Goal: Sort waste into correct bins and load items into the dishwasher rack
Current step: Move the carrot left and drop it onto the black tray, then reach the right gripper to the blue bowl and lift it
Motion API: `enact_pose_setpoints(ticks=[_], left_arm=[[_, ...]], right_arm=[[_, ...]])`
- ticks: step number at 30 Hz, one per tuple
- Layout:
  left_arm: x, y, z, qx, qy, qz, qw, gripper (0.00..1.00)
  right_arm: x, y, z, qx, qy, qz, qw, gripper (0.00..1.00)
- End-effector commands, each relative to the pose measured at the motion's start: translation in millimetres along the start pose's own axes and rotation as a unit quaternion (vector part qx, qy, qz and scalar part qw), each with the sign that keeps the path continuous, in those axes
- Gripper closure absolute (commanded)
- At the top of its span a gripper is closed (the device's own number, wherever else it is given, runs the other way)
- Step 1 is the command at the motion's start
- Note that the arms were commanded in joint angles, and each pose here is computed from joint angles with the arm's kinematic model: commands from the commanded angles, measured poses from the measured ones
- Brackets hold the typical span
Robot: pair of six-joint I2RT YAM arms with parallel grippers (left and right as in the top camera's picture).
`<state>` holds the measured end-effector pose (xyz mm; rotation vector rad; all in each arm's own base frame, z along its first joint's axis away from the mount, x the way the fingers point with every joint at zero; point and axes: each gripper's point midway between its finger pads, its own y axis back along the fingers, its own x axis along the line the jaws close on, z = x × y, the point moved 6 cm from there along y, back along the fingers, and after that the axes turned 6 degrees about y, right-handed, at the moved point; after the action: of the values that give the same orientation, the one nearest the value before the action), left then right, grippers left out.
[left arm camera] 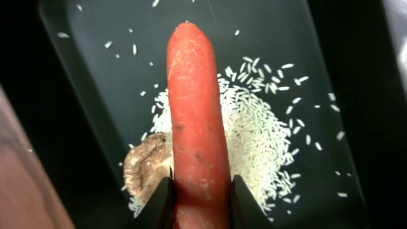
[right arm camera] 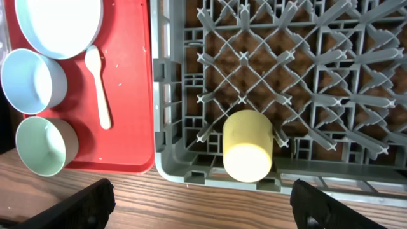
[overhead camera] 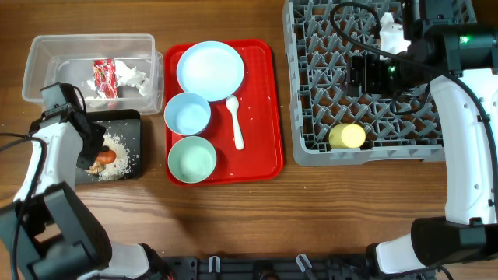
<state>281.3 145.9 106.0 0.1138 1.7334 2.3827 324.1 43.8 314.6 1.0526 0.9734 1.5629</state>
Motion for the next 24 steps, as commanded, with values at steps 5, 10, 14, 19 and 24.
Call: enact_pose_setpoints(ticks=[5, 10, 14, 19, 24], left_arm=[[-0.6, -12.5, -3.7, 0.017, 0.022, 0.009, 1.000, 0.68], [-0.8, -12.3, -3.7, 0.017, 0.022, 0.008, 1.000, 0.56], [-9.2, -0.8, 1.1, 0.023, -0.012, -0.013, 1.000, 0.45], [-26.4, 58.1, 3.9, 0.082, -0.110, -0.087, 0.987, 0.44], [-52.2, 119.4, -42.5, 0.129, -0.272, -0.229, 0.926, 0.42]], right_arm=[[-0.2, -1.0, 3.7, -0.003, 0.002, -0.004, 1.000, 0.09], [0.6, -1.0, 5.6, -0.009, 0.004, 0.000, 1.000, 0.09], [1.5, -0.8, 10.4, -0.021, 0.007, 0.004, 1.000, 0.09], [13.7, 0.4, 18.2, -0.044, 0.027, 0.057, 0.997, 0.09], [35.3, -0.3, 29.5, -0.072, 0.028, 0.081, 0.994, 0.09]])
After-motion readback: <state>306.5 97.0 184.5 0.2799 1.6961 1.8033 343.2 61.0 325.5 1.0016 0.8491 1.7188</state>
